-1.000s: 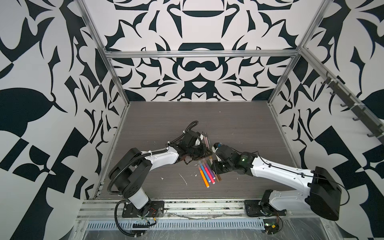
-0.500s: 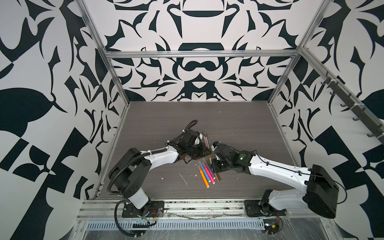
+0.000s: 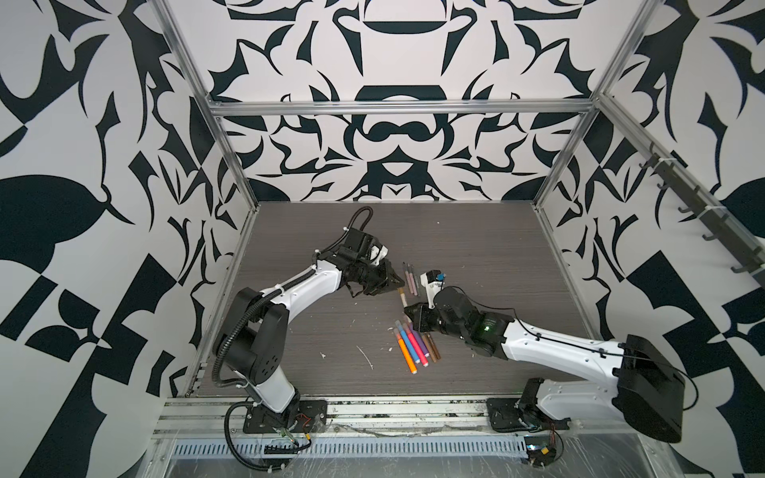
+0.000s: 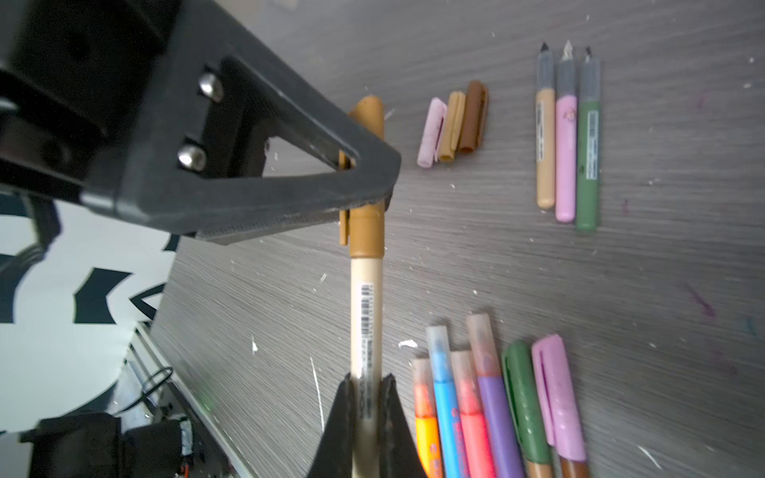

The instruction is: Open the pen caps

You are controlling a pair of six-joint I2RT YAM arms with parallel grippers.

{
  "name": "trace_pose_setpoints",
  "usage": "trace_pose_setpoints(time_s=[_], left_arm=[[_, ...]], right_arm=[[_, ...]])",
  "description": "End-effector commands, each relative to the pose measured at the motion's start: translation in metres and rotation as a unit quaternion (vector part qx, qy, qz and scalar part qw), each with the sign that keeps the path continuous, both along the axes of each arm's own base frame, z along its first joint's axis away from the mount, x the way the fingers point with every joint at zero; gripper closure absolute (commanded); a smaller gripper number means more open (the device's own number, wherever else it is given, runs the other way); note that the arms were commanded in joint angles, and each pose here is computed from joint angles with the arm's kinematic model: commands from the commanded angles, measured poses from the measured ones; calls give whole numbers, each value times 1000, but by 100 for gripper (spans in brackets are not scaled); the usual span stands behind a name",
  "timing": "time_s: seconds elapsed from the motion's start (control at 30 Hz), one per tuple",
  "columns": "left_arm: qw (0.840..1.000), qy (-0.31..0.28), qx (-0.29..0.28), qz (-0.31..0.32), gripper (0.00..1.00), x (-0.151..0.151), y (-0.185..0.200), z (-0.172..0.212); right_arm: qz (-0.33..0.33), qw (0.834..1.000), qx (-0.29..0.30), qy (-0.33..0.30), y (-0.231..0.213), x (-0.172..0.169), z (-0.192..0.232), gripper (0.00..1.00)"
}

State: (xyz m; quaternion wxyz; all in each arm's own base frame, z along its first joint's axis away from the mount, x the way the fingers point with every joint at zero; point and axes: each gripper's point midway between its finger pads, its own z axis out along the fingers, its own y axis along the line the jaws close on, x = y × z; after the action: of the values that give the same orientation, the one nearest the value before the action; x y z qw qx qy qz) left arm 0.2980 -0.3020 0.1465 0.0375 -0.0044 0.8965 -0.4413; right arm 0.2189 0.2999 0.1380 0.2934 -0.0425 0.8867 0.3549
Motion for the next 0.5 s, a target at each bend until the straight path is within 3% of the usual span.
trace_pose_setpoints(time_s=[0.0,0.3,0.47], left_arm=[[984,-139,55,93,100,85,41,21],[984,-124,59,113,100,90,52,11],[979,-119,61,153,100,115,78,7]], right_arm=[[72,988,-71,116,-20,-67,-48,100],[84,989,-54,110,-9,-65,-37,100],[84,989,-40,115,-5,-66,-36,100]])
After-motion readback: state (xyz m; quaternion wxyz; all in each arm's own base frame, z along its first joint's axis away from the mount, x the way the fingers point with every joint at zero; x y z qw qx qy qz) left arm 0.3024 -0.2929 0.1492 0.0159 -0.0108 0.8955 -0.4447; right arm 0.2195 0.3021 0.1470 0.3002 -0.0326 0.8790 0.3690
